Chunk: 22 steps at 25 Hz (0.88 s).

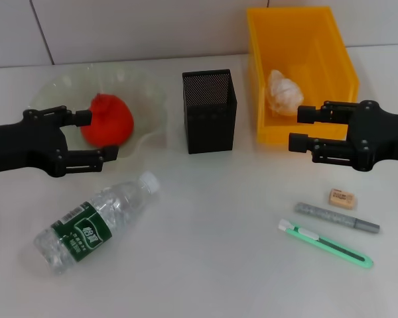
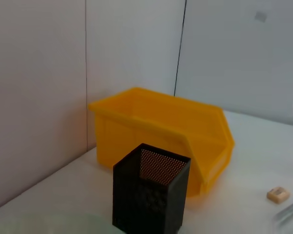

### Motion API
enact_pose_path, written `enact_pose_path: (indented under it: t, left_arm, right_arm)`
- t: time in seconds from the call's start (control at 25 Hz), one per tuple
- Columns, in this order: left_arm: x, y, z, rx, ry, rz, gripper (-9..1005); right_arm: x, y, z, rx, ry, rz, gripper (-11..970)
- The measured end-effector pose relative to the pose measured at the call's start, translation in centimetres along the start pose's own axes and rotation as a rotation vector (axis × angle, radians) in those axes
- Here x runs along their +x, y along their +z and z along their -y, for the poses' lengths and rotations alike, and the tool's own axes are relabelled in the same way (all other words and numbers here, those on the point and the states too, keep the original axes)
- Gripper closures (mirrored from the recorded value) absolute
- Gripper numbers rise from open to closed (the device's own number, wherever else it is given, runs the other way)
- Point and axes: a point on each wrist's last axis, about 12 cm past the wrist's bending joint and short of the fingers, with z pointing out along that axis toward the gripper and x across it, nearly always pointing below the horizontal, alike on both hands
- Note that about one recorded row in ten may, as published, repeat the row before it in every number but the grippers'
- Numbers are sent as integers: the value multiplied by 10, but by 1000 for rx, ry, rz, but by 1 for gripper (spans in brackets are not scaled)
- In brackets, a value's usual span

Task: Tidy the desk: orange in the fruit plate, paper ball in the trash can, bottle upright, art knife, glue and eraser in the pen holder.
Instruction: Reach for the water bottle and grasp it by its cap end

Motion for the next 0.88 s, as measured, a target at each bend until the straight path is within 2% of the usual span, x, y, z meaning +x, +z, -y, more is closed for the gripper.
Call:
enact_pose_path:
  t: [0.16, 0.24, 0.28, 0.32, 0.44, 0.52, 0.64, 0.72, 0.88]
  left_arm:
    - [-7, -1, 1, -3, 11, -26, 133]
    - [-28, -3, 6, -13, 31, -109, 133]
    - [-28, -3, 6, -13, 31, -109, 133]
    - [-38, -2, 10, -17, 35, -162, 133]
    - [-38, -2, 10, -17, 35, -162, 133]
    - [-51, 9, 23, -4, 45, -293, 133]
    - [-53, 11, 25, -5, 47, -308, 133]
    - [-59, 23, 32, 7, 45, -364, 133]
    - [-63, 30, 36, 15, 41, -386, 134]
  right_arm:
    - [0, 1, 1, 0, 4, 4, 322]
    - [0, 2, 1, -1, 3, 5, 322]
    - [0, 2, 2, 2, 2, 5, 322]
    - [0, 3, 2, 3, 1, 4, 322]
    - [0, 4, 3, 8, -2, 4, 322]
    - [0, 4, 3, 10, -3, 3, 322]
    - [0, 5, 4, 9, -4, -5, 322]
    - [1, 6, 4, 8, -3, -11, 322]
    - [4, 7, 4, 4, 2, -15, 322]
